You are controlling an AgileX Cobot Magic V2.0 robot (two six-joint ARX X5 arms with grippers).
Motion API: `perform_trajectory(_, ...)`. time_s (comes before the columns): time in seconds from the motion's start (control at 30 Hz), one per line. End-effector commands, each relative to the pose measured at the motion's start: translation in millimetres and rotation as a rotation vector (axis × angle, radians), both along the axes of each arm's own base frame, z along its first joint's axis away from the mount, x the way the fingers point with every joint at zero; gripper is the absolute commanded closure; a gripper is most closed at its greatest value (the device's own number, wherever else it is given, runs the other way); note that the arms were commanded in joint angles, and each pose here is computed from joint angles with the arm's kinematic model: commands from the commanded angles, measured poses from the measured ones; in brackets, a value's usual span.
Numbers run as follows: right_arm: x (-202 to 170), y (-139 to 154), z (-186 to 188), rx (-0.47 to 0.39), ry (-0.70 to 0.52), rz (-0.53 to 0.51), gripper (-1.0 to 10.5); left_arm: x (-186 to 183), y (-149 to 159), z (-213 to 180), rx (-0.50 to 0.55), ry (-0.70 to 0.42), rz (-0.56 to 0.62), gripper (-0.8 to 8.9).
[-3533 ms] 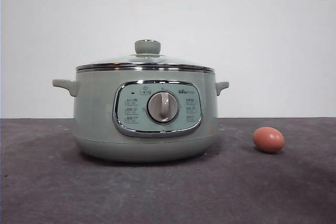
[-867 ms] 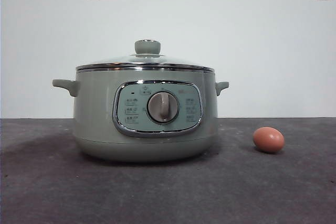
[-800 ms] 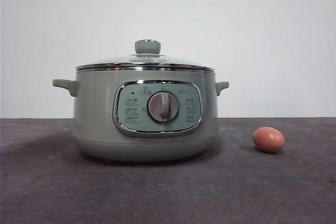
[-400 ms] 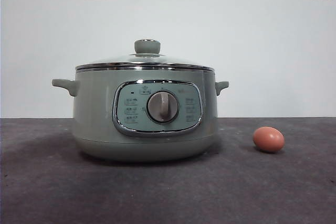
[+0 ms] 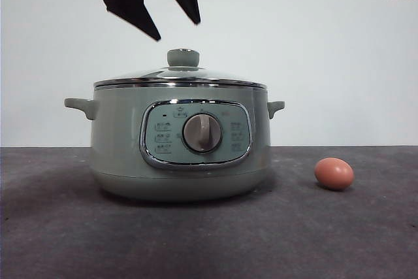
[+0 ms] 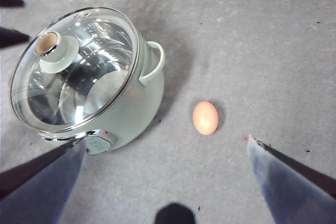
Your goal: Pick up the egg,open the lid,put the egg in the pot,close the lid
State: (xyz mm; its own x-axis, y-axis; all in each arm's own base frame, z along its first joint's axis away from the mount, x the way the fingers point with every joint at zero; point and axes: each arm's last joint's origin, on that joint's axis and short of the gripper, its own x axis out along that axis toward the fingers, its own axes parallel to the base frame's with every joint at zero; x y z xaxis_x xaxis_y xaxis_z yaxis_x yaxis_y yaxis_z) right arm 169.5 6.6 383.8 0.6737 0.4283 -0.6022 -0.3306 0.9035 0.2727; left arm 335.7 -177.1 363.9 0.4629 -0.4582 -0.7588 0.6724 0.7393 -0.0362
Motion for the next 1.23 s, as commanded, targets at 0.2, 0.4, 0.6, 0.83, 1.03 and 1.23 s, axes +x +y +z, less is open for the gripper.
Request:
perform_trajectory(0.2, 0.1, 0.0, 1.6, -0.007, -0.013, 0.006, 2.3, 4.3, -15.1, -18.3, 0.033, 0.049, -0.039, 0.91)
perform_trajectory(0.4, 1.2, 0.0, 0.5, -0.007, -0.003, 0.006, 2.3, 10.3, -20.1, -37.1, 0.069, 0.122, -0.040, 0.92)
perform_trajectory(0.6, 1.4, -0.4, 0.4, -0.015, -0.004, -0.003, 2.3, 11.5, -20.7, -39.1, 0.068, 0.128, -0.035, 2.44)
perform_trajectory(0.83, 1.4, -0.5, 0.4, -0.019, -0.003, -0.007, 2.3, 11.4, -20.7, -39.2, 0.068, 0.130, -0.034, 5.50)
perform_trajectory(1.03, 1.6, -0.5, 0.3, -0.019, -0.003, -0.008, 2.3, 10.4, -20.4, -39.7, 0.064, 0.146, -0.040, 6.37)
perform_trajectory(1.23, 5.5, -0.7, -2.0, -0.018, 0.013, -0.008, 2.3, 9.0, -19.7, -38.1, 0.061, 0.149, -0.039, 8.22)
